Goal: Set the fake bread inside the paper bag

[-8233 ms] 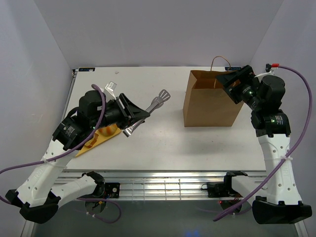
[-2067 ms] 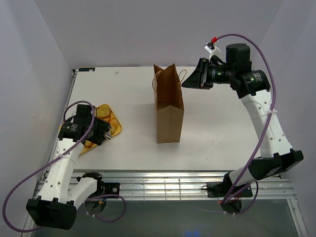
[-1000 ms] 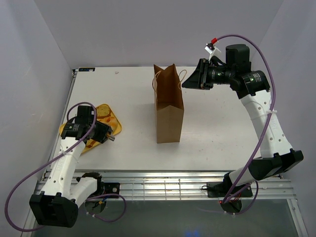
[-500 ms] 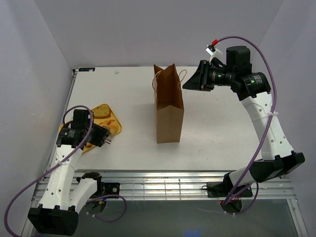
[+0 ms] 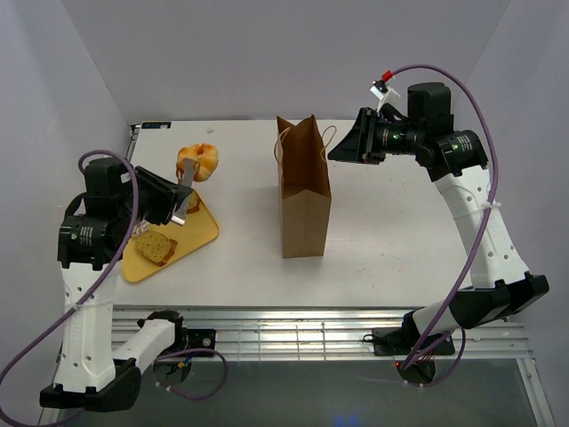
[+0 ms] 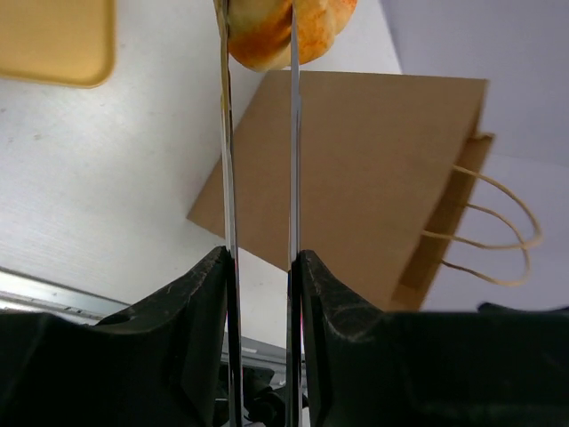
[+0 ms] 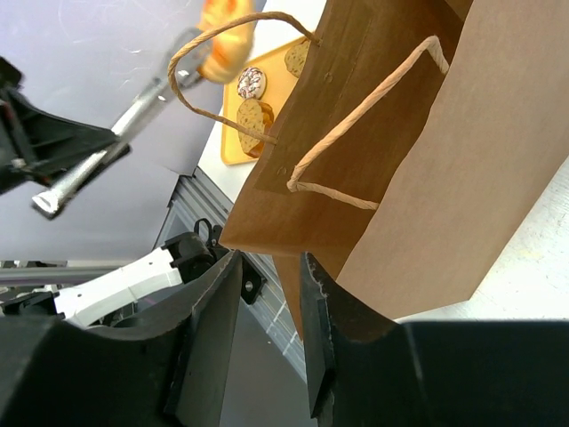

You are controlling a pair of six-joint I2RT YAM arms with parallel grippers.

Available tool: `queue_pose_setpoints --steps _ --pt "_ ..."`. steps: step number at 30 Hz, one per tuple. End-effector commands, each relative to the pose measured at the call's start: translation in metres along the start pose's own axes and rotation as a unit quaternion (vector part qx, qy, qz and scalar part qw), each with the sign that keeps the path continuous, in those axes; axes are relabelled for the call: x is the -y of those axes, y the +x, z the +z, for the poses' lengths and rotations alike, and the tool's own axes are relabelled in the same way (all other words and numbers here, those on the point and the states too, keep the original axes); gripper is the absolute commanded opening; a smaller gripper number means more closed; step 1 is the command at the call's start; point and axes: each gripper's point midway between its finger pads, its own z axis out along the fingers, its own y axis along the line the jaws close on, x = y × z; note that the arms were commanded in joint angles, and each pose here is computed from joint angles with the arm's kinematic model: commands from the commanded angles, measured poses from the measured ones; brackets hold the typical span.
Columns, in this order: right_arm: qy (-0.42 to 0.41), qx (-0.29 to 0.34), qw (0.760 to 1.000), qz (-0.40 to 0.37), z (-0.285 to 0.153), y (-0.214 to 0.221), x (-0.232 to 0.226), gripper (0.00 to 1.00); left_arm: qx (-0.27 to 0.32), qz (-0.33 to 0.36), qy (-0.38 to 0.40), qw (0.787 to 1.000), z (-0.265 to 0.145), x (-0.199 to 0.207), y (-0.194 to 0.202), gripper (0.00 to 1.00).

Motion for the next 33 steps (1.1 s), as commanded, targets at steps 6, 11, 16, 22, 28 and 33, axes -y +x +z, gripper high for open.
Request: queue_pose_setpoints --steps 6,11,16,22,28,33 --pt "-0.018 0.036 0.999 -0.011 -0.009 -0.018 -0.021 0.40 -0.021 0.094 0.239 0.966 -0.074 0.122 -0.006 0.00" --pt "-0.018 0.052 0.998 0.027 -0.006 -0.028 -0.023 0.42 -0.035 0.134 0.333 0.933 -0.111 0.176 -0.009 0.00" --pt "-0.026 0.059 0.997 0.049 0.001 -0.036 -0.023 0.43 -0.075 0.140 0.406 0.900 -0.133 0.204 0.000 0.00" --pt "0.002 0.069 0.995 0.075 0.008 -0.039 -0.009 0.43 -0.110 0.130 0.425 0.889 -0.139 0.206 0.009 0.00" --pt "0.006 0.081 0.993 0.086 0.016 -0.042 -0.001 0.43 -0.150 0.117 0.421 0.887 -0.131 0.194 0.023 0.00" --pt "0.008 0.090 0.992 0.085 0.021 -0.052 0.001 0.43 -0.194 0.116 0.412 0.883 -0.118 0.184 0.037 0.00"
